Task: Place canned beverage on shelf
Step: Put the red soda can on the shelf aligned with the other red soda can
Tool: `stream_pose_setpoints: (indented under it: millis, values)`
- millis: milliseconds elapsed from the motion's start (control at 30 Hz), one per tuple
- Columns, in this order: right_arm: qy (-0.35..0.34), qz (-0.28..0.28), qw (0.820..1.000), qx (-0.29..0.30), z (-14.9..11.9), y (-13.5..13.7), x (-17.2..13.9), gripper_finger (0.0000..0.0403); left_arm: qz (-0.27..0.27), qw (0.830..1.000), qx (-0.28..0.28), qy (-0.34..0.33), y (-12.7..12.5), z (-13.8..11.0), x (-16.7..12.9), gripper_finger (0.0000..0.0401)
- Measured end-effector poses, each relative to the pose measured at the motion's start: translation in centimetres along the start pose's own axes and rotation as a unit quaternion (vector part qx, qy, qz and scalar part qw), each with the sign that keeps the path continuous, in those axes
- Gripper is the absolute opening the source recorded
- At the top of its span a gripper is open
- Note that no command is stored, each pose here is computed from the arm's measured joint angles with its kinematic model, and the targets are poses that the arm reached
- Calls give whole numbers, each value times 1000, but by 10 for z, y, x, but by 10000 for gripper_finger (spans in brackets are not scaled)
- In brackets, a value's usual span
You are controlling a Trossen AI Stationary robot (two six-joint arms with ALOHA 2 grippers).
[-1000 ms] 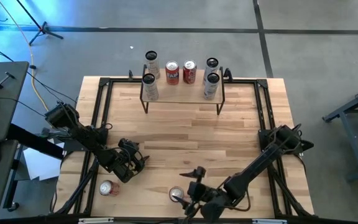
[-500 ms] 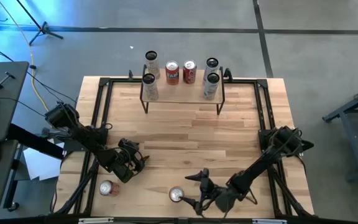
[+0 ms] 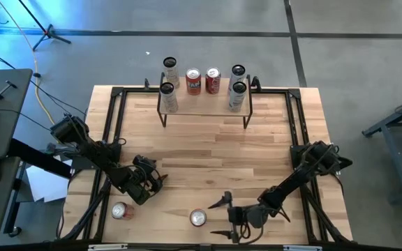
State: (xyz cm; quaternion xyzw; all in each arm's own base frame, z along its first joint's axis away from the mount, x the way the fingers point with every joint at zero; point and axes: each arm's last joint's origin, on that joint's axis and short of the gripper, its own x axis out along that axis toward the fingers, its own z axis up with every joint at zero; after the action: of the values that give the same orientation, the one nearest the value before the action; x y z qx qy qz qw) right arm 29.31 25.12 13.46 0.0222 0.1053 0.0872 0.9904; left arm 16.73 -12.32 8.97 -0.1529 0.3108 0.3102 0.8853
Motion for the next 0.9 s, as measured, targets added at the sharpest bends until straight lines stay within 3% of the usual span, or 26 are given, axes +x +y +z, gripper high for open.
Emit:
stream_pose_setpoints:
  millis: [533,900]
  values:
    - [10,78,997,-12,-1,-34,43,399,0,1000,0,0,0,0,0,400]
    - [-9,65,997,33,7,-44,56,399,-1,1000,-1,0,0,0,0,400]
